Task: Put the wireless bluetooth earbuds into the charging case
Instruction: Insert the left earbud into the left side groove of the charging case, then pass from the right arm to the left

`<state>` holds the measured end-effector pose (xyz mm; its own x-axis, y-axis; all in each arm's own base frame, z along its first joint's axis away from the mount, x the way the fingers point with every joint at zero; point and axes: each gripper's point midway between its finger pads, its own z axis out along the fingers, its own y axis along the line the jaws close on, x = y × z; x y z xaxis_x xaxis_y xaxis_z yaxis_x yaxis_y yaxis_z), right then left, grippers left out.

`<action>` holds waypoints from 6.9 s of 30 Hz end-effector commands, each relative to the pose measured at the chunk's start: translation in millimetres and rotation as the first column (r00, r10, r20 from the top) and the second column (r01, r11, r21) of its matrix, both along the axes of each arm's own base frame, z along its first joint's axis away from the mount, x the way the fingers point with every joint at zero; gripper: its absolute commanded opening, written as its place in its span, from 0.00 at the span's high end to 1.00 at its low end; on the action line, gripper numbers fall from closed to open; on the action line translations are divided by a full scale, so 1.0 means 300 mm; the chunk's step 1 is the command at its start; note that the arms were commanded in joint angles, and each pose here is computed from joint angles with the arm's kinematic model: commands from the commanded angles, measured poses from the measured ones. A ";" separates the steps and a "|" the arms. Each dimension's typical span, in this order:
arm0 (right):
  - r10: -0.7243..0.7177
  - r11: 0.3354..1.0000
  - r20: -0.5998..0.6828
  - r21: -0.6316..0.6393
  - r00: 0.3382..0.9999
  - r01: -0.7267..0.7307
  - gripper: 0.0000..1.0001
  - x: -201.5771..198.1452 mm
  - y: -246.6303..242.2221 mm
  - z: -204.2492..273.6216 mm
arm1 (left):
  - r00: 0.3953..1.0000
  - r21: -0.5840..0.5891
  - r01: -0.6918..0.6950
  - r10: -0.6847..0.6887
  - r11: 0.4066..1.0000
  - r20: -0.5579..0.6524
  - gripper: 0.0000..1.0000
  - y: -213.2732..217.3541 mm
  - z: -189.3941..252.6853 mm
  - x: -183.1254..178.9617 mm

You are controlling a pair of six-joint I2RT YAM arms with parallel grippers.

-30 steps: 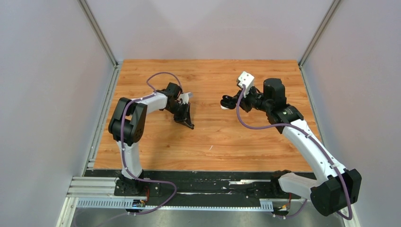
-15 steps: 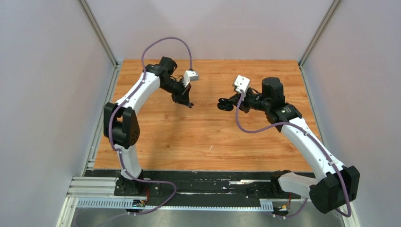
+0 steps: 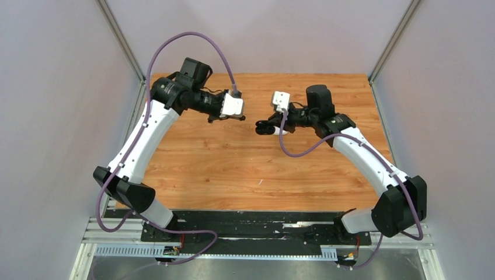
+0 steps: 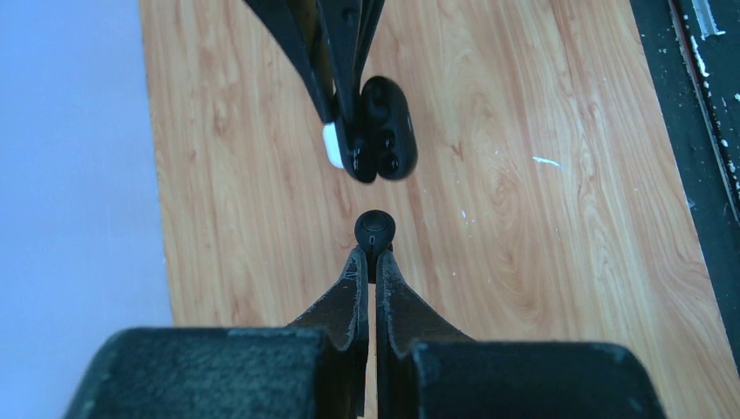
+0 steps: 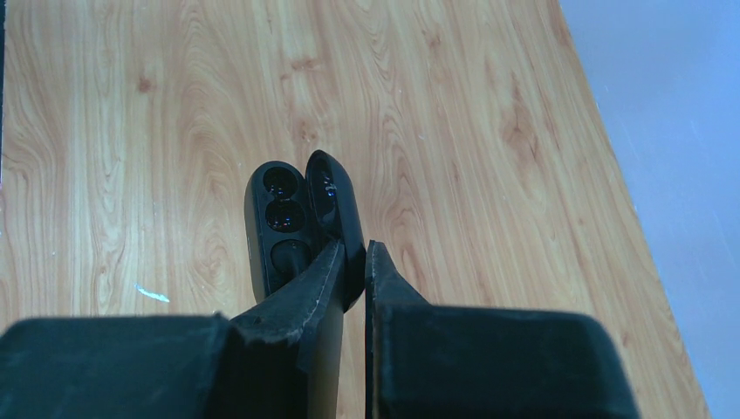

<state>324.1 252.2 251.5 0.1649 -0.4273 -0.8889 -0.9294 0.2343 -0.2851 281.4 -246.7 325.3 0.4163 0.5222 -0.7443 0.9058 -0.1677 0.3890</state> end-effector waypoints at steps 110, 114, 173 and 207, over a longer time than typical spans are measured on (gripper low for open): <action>0.103 0.965 0.091 0.232 0.991 -0.121 1.00 -0.092 0.216 0.316 | 0.993 0.115 -0.112 0.107 0.987 0.049 0.64 -0.124 -0.062 0.034; 0.102 0.967 0.091 0.226 0.991 -0.120 1.00 -0.089 0.216 0.306 | 0.988 0.103 -0.131 0.121 0.986 0.094 0.52 -0.098 -0.019 0.026; -0.134 0.935 0.174 0.348 0.976 0.066 1.00 0.079 0.244 0.513 | 0.662 -0.473 -0.370 -0.130 0.800 -0.738 0.41 -0.037 0.100 0.139; -0.131 0.938 0.184 0.342 0.974 0.062 1.00 0.089 0.266 0.479 | 0.672 -0.496 -0.335 -0.166 0.801 -0.722 0.84 -0.047 0.107 0.159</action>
